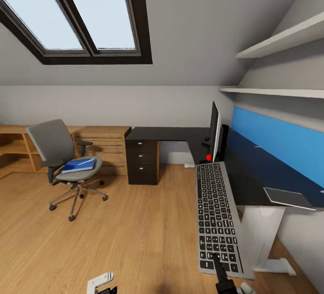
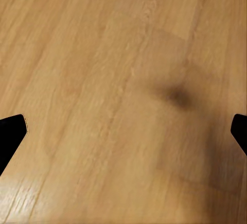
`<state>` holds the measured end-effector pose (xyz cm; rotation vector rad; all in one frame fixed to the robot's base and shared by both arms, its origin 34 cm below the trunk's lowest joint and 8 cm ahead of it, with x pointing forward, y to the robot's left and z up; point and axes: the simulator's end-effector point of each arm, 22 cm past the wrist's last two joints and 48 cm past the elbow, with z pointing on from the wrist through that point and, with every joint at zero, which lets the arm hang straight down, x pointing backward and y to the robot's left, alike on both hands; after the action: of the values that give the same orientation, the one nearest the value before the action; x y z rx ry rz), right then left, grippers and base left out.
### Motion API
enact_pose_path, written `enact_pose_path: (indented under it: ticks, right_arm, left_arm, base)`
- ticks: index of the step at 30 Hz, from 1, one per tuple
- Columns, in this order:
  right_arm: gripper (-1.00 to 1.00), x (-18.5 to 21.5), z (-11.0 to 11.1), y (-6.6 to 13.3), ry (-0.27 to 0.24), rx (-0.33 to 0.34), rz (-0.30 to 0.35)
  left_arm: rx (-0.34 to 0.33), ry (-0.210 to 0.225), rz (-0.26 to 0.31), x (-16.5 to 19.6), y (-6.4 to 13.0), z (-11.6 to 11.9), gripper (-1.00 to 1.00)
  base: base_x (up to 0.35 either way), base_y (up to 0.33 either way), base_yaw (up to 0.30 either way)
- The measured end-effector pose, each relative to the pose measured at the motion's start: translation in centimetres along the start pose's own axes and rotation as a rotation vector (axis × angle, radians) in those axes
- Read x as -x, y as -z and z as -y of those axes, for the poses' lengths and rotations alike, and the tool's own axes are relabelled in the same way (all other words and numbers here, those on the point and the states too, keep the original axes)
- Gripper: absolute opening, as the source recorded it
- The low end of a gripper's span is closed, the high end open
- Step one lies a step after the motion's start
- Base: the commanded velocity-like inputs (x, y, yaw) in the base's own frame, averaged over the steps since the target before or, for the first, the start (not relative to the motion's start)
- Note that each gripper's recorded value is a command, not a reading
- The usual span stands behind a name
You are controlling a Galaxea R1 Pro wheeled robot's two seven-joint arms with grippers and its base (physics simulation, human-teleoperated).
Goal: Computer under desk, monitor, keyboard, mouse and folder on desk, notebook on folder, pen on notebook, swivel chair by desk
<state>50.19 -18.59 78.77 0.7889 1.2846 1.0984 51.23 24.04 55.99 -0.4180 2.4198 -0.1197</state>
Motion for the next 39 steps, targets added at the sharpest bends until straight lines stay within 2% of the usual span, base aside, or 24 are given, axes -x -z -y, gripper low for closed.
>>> enact_pose_path:
  ticks: [9,16,23,30,39]
  right_arm:
    - [-1.0,-0.1,-0.1,0.0,-0.001,0.003,-0.003]
    - [-1.0,-0.6,0.4,0.3,-0.004,-0.005,-0.014]
    - [-1.0,-0.8,0.3,0.3,0.005,-0.003,-0.021]
    - [-1.0,-1.5,0.2,0.3,0.03,0.002,-0.047]
    - [-1.0,-1.7,0.4,0.4,0.029,-0.003,-0.053]
  left_arm:
    - [-0.005,0.001,0.007,0.3,0.1,0.2,1.0]
    - [-0.006,-0.001,0.007,0.2,0.1,0.2,1.0]
    - [-0.006,-0.001,0.006,0.3,0.1,0.2,1.0]
    - [-0.006,-0.001,0.005,0.2,0.1,0.2,1.0]
    - [-0.006,-0.003,0.005,0.2,0.1,0.2,1.0]
  base:
    - [0.0,0.198,0.193]
    - [0.0,0.281,0.013]
    - [0.0,0.054,0.001]
    - [0.0,0.209,0.0]
    - [0.0,0.023,0.0]
